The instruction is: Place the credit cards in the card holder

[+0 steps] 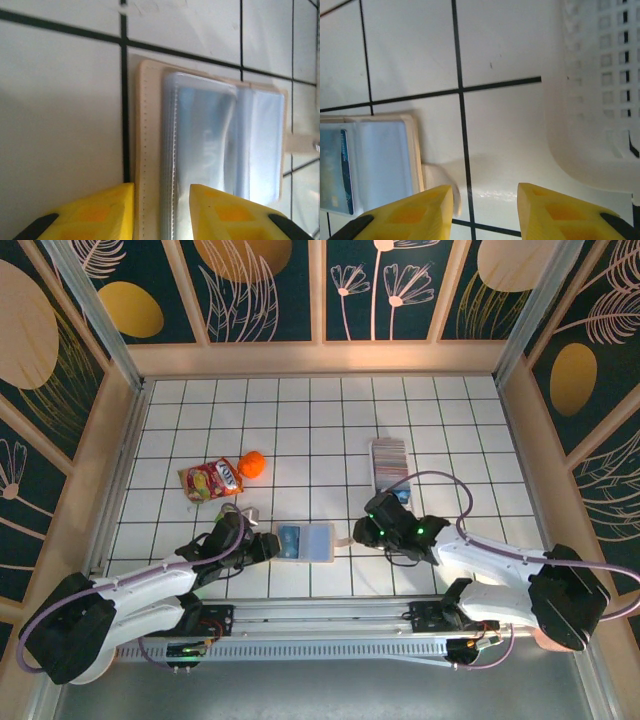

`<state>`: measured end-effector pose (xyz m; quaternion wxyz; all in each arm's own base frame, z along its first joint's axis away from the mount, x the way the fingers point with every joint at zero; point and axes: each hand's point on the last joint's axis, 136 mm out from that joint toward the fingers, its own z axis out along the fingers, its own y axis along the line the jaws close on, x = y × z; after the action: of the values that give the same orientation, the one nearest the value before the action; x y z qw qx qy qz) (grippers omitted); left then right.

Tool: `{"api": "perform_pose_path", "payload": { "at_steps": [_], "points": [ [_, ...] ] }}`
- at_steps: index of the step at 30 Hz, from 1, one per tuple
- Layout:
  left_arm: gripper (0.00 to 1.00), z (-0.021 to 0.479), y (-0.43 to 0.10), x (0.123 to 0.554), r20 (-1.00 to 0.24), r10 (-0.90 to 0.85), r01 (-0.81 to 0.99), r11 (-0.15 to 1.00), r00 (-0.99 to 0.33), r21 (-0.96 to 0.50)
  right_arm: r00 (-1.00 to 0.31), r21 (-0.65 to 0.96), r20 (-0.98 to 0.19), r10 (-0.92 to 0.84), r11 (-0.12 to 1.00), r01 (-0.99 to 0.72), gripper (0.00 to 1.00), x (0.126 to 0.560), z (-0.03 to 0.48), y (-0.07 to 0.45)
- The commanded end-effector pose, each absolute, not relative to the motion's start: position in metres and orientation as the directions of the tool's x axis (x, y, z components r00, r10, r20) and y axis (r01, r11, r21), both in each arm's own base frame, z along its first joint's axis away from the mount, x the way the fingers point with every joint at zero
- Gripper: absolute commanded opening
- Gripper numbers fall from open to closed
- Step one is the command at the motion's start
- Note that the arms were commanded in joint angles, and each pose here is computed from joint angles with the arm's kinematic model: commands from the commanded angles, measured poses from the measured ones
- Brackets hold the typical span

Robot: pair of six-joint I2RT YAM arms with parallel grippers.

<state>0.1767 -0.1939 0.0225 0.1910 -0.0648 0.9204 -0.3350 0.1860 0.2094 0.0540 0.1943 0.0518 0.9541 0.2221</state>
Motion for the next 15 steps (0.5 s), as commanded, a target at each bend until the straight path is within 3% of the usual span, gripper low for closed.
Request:
{"api": "perform_pose_path", "payload": {
  "at_steps": [1,7,15],
  "points": [
    [0.34,0.034,-0.211,0.171,-0.273,-0.220,0.040,0.708,-0.936,-0.705,-0.925,0.507,-0.323,0.202,0.862,0.012,0.38,0.186,0.054,0.221],
    [0.33,0.045,-0.218,0.173,-0.270,-0.234,0.049,0.664,-0.934,-0.746,-0.926,0.549,-0.304,0.222,0.836,0.020,0.37,0.185,0.041,0.228],
    [0.34,0.059,-0.225,0.180,-0.278,-0.270,0.057,0.616,-0.922,-0.786,-0.926,0.569,-0.306,0.223,0.822,0.010,0.26,0.188,0.039,0.235]
  ]
}}
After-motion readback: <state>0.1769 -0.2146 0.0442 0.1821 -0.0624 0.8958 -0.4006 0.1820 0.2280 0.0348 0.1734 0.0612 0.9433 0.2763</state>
